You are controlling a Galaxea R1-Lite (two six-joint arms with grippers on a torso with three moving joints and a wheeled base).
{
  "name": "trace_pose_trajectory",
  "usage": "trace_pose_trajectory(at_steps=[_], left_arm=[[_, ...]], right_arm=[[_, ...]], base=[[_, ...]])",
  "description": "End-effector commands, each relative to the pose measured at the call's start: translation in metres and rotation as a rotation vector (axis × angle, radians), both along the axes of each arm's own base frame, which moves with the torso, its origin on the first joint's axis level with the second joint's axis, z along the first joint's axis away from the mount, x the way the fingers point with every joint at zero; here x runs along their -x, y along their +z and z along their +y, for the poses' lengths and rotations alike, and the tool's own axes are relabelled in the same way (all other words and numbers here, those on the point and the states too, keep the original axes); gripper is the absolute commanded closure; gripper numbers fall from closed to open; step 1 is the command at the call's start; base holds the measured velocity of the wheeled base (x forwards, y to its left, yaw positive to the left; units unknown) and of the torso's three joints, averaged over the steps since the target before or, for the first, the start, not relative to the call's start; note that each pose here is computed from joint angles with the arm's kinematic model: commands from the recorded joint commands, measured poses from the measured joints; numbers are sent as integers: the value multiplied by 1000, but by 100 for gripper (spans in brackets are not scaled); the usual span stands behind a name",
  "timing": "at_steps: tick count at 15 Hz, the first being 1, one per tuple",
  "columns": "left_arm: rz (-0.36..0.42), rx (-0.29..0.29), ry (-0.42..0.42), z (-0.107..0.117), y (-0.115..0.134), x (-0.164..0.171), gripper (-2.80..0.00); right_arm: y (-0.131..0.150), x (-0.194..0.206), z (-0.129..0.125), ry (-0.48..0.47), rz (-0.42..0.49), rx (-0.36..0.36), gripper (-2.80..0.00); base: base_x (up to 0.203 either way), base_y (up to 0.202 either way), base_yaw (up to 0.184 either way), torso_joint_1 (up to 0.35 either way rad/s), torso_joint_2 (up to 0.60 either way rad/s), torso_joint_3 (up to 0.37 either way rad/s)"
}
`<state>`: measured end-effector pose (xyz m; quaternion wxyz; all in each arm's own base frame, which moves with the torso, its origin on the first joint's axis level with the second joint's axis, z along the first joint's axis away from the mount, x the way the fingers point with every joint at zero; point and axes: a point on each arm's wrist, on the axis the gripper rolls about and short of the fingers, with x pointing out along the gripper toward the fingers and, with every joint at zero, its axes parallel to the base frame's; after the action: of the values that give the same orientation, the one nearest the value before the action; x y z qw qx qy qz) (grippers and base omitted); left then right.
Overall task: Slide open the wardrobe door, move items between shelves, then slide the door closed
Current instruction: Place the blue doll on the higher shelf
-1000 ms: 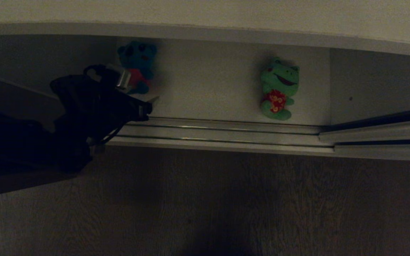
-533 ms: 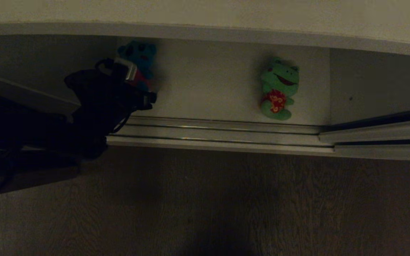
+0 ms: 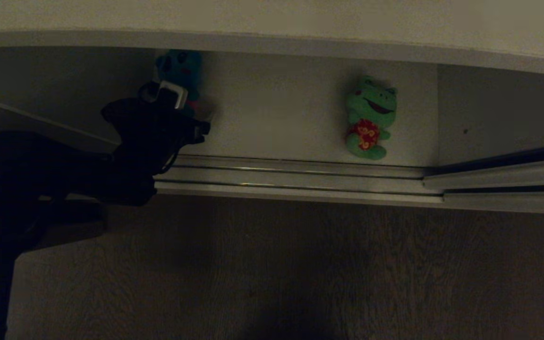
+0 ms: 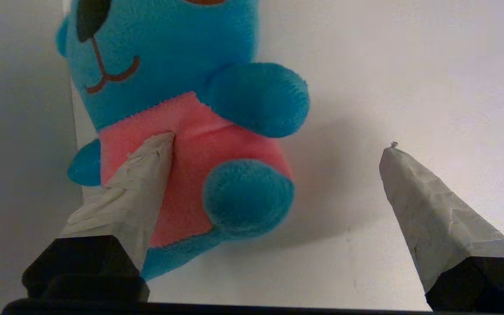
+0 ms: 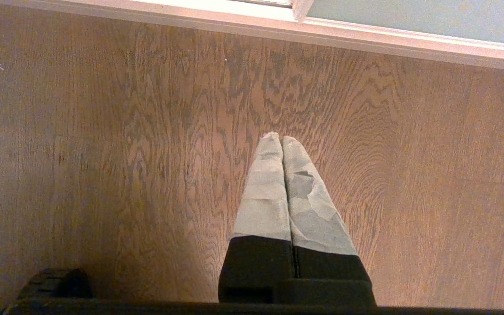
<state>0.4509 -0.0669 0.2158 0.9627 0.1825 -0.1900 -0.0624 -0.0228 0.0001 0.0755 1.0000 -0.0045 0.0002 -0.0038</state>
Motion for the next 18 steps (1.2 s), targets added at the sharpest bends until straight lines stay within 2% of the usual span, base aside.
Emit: trace_pose_trajectory(at_steps=[1, 10, 13, 18], left_arm=[[4, -9, 5, 0, -5, -3, 0], [-4, 5, 1, 0, 0, -3, 0], [-20, 65, -11, -1, 20, 7, 0], [62, 141, -54, -6, 49, 49, 0]], right_arm=[[0, 0, 0, 0, -2, 0, 0], [0, 0, 0, 0, -1, 0, 0], [0, 0, 0, 1, -1, 0, 0], [0, 0, 0, 0, -2, 0, 0]], base=[[0, 0, 0, 0, 0, 0], [0, 0, 0, 0, 0, 0], [0, 0, 0, 0, 0, 0], [0, 0, 0, 0, 0, 0]])
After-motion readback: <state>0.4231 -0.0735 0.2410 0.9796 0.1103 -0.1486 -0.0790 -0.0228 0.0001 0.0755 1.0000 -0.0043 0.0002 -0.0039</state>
